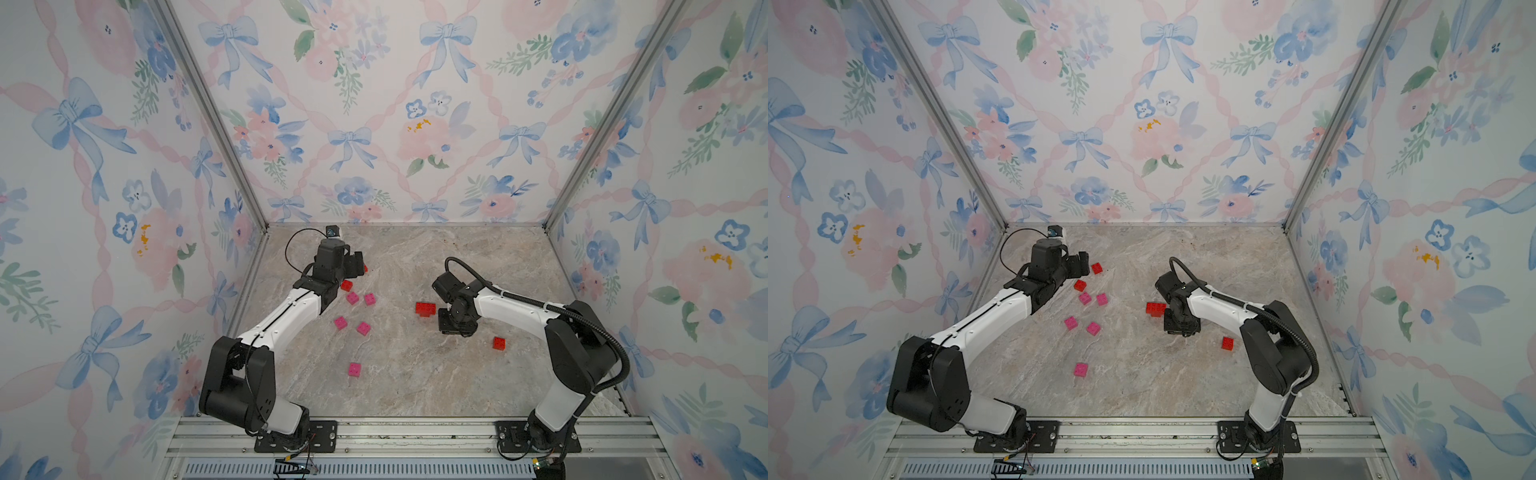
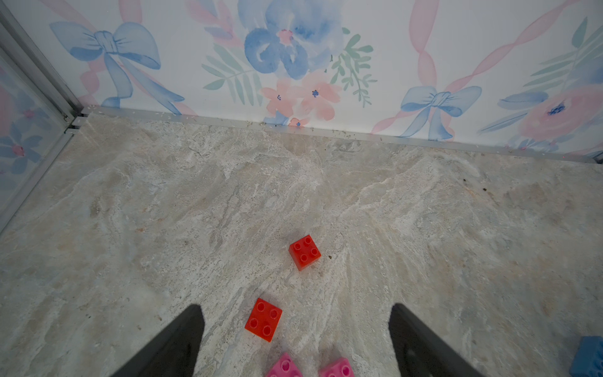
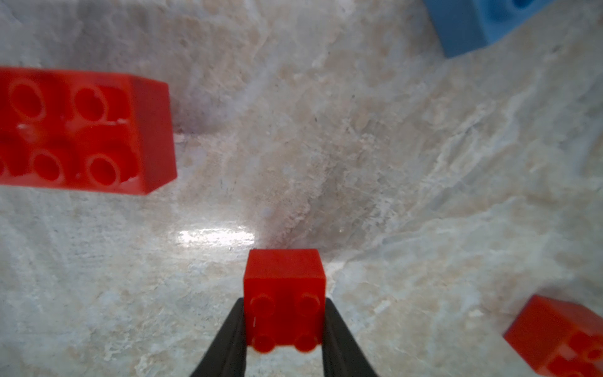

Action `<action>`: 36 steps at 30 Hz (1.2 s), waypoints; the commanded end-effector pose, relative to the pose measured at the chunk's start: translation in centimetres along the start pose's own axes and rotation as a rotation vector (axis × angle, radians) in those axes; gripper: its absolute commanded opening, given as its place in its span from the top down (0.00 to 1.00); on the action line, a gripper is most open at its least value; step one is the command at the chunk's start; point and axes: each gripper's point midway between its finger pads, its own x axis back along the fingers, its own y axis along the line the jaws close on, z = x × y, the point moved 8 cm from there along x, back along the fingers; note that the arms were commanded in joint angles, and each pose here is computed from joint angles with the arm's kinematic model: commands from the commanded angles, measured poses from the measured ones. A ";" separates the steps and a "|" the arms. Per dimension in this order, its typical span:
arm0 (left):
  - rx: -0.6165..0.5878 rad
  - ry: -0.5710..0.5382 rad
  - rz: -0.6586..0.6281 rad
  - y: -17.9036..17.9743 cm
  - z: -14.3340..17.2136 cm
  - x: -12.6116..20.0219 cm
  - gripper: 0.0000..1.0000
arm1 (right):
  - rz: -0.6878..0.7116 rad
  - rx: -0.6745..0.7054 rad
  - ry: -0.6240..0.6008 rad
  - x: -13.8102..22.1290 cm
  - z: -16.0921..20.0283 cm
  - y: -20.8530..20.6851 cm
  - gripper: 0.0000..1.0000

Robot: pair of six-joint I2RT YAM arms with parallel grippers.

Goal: Assemble the letter v with lego
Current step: Place the lego brick at the center of the board, then pick up the lego brick from the center of the board.

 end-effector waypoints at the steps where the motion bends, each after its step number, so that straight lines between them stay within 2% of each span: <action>1: -0.012 0.008 0.002 -0.1 0.4 0.2 0.09 | 0.023 -0.006 0.006 0.3 0.2 -0.1 0.46; 3: -0.013 0.012 -0.001 -0.1 0.5 0.1 0.08 | 0.022 -0.016 0.001 1.3 0.2 -0.4 0.35; 5: -0.015 0.013 -0.002 -0.1 0.5 0.1 0.09 | 0.032 -0.040 0.000 2.5 0.3 -1.4 0.31; 12: -0.020 0.014 0.007 -0.3 0.5 0.2 0.09 | 0.105 -0.257 0.021 5.8 3.1 -11.6 0.41; 15: -0.016 0.017 0.017 -0.4 0.5 0.1 0.09 | 0.108 -0.278 0.043 5.6 3.4 -14.2 0.41; 19: -0.018 0.021 0.022 -0.5 0.6 0.1 0.08 | 0.029 -0.284 0.068 4.0 2.7 -15.2 0.42; 32: -0.029 0.034 0.007 -0.4 1.0 -0.3 0.09 | -0.001 -0.254 0.159 -0.1 2.6 -15.5 0.43; 36: -0.031 0.034 0.002 -0.3 1.0 -0.3 0.08 | 0.008 -0.254 0.163 -0.6 2.5 -15.6 0.50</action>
